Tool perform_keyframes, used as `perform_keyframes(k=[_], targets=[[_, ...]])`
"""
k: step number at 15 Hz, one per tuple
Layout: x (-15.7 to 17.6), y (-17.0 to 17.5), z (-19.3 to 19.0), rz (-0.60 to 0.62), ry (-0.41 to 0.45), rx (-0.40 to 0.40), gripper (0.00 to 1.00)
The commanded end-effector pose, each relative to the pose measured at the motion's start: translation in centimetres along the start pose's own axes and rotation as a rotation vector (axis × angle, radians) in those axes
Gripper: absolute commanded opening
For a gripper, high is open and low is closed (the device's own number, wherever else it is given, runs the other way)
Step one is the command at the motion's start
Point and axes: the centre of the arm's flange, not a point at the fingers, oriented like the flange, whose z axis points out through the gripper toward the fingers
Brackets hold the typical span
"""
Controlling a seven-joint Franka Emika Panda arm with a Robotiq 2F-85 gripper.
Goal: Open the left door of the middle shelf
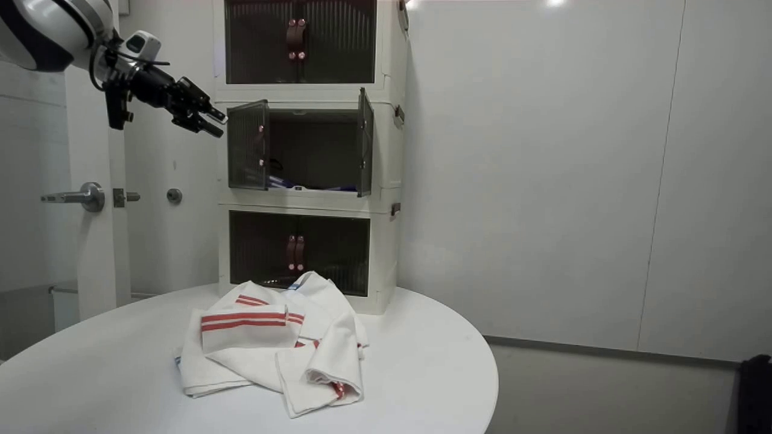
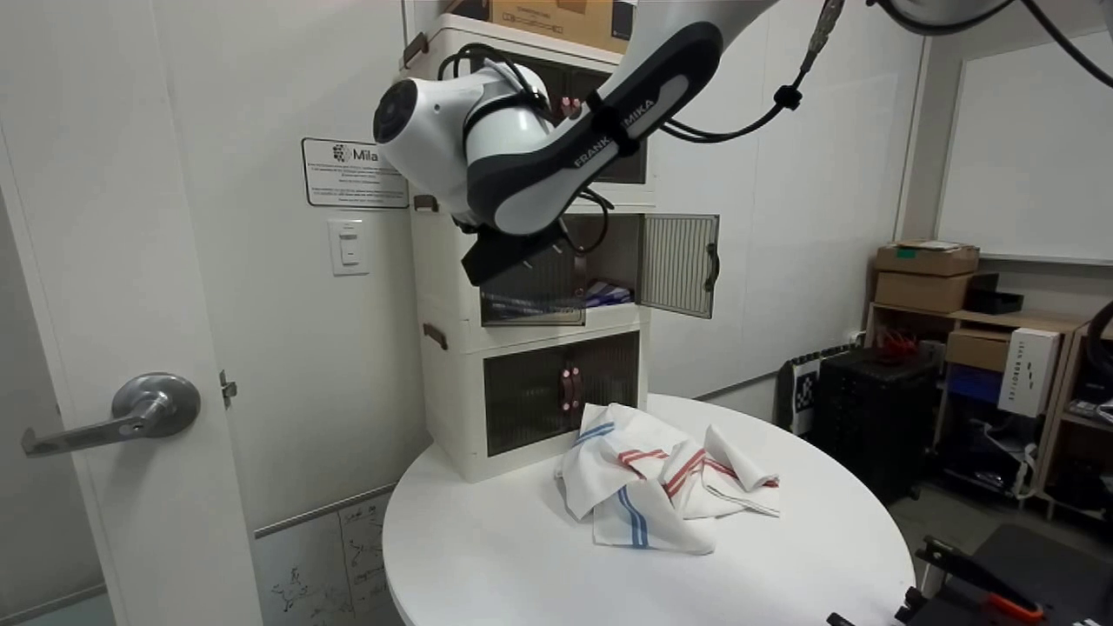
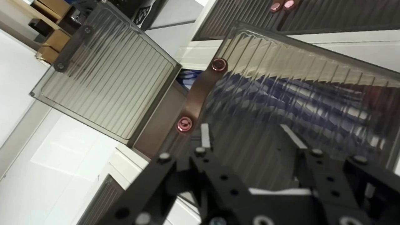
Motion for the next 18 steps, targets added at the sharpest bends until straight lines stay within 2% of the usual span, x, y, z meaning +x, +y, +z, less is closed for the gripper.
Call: perform_keyframes(k=[1, 3, 4, 8, 10, 15, 16, 18], targets=[[1.0, 0.9, -1.0, -0.066, -0.027, 0.046, 0.86], [1.6, 1.8, -1.2, -0.143, -0.070, 0.029, 0.99], [2.0, 2.3, -1.3, -0.180, -0.090, 0.029, 1.00], [4.2, 5.0, -1.6, -0.303, -0.169, 0.050, 1.00], [3.7, 9.1, 2.4, -0.348, -0.194, 0.050, 1.00], [4.3, 15.9, 9.3, -0.461, -0.281, 0.045, 1.00], [6.6, 13.6, 6.3, -0.495, -0.288, 0.054, 1.00], [7.4, 14.5, 6.2, -0.543, -0.319, 0.104, 1.00]])
